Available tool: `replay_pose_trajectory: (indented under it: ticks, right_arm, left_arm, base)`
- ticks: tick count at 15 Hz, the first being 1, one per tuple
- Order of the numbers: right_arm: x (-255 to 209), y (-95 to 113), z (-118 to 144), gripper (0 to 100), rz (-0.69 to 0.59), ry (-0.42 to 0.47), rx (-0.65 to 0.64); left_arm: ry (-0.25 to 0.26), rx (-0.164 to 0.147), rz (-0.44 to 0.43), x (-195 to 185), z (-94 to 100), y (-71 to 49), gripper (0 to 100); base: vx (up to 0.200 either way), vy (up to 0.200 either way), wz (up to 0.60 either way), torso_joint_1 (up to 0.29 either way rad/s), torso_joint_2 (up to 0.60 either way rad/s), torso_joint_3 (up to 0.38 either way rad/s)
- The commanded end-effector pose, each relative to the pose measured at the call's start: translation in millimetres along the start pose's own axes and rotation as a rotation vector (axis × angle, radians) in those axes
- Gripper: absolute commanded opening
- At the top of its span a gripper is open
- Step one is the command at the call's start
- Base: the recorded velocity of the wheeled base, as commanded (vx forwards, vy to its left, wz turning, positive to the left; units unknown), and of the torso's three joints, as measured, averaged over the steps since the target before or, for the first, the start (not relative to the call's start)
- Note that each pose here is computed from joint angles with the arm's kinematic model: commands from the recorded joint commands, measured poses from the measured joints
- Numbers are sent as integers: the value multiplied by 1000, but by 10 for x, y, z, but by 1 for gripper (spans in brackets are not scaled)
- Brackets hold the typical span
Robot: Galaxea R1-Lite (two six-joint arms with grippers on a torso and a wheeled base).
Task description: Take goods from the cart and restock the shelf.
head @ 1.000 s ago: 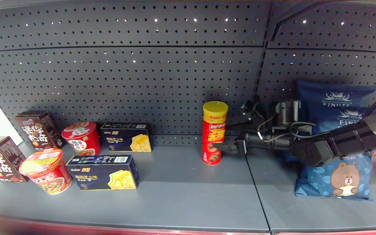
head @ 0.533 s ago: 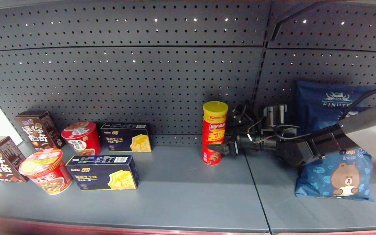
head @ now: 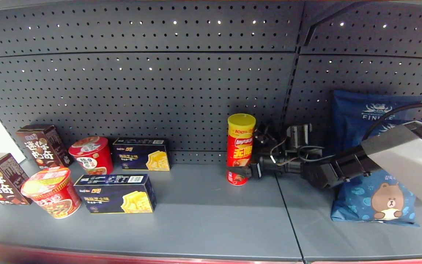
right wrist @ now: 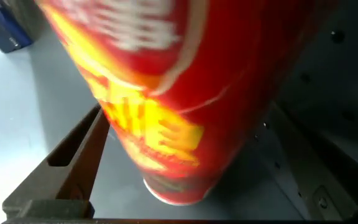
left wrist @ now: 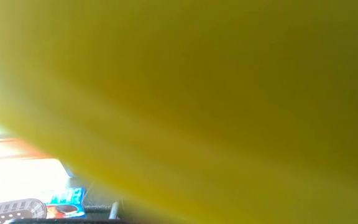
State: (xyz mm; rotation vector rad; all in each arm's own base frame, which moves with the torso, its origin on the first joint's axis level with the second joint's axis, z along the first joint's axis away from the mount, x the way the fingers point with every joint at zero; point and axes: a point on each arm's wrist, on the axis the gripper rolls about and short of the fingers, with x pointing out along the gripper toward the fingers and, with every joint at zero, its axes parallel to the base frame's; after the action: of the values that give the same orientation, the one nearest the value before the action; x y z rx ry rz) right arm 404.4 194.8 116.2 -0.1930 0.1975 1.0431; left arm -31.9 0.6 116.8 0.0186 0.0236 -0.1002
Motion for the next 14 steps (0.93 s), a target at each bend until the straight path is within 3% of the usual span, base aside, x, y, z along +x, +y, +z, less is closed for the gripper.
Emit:
replay_pose_trajectory:
  ticks: [1,2,3,8,14]
  right_arm:
    - [59,-10,-63,100,10,5,5]
    - [69,-17,-63,100,8,-2,2]
    - [69,-19,-57,0,7,-7,-2]
    - [-16,145,160,0,-47,-20,-11]
    - [-681,667,620,0,-122,-56,-43]
  left_arm:
    - [0,1,0,0,4,0,0]
    - [0,0,0,0,4,0,0]
    - [-1,0,2,-2,3,0,0]
    - [6,1,3,6,-17,0,0]
    - [12,1,-3,13,-36,-2,0]
  base:
    - [0,0,0,0,0,0]
    - [0,0,0,0,0,0]
    - [0,0,0,0,0,0]
    - [0,0,0,0,0,0]
    - [0,0,0,0,0,0]
